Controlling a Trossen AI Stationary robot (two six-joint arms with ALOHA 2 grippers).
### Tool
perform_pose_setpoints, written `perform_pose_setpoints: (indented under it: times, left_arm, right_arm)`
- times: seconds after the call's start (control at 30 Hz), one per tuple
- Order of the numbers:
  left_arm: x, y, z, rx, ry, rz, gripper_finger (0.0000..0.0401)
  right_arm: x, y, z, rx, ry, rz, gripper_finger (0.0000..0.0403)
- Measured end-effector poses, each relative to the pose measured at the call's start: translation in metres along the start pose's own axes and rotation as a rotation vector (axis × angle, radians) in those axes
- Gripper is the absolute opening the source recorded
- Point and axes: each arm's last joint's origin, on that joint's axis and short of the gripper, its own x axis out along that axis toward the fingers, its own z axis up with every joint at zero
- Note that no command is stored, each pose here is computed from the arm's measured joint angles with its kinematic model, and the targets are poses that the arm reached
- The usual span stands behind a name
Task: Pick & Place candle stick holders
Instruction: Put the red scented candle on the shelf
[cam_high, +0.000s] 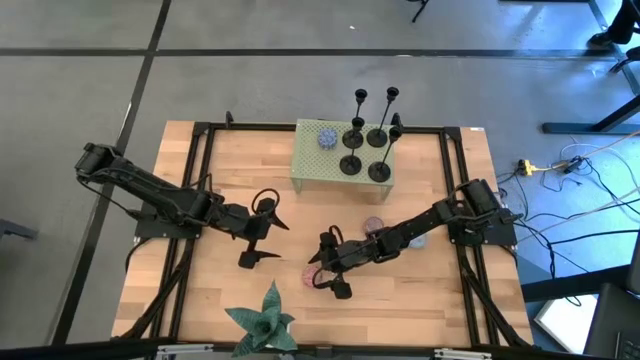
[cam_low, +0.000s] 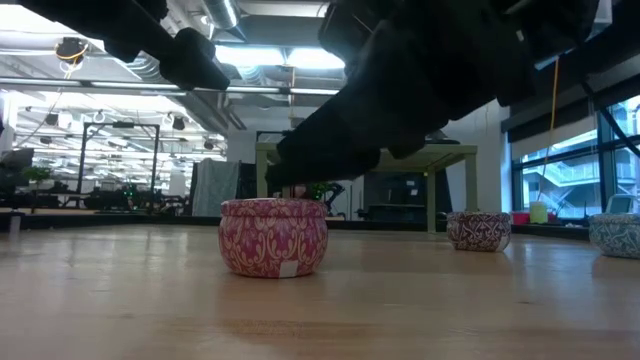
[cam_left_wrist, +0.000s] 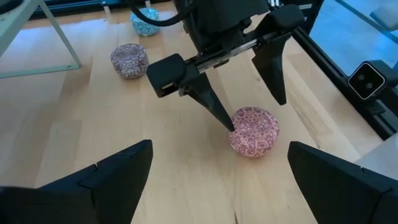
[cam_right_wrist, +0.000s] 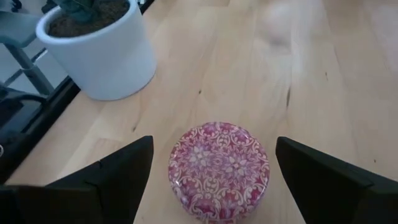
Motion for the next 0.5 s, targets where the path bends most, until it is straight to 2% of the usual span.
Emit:
perform_pose_setpoints:
  times: [0.13,0.3,0.5]
  left_arm:
    - [0.0,0.0,0.0,0.0,0.0,0.0,0.0372]
    - [0.0,0.0,0.0,0.0,0.0,0.0,0.0372]
    - [0.0,0.0,0.0,0.0,0.0,0.0,0.0372]
  right_arm:
    - [0.0,-0.0002,-0.0003,-0.053,0.003,-0.004,0.0343]
    - [-0.0002,-0.0034,0.0006,-0.103,-0.011,-0.105,0.0343]
    - [-0.0001,-0.0051,0.0026,-0.099,-0.027,-0.088,0.0343]
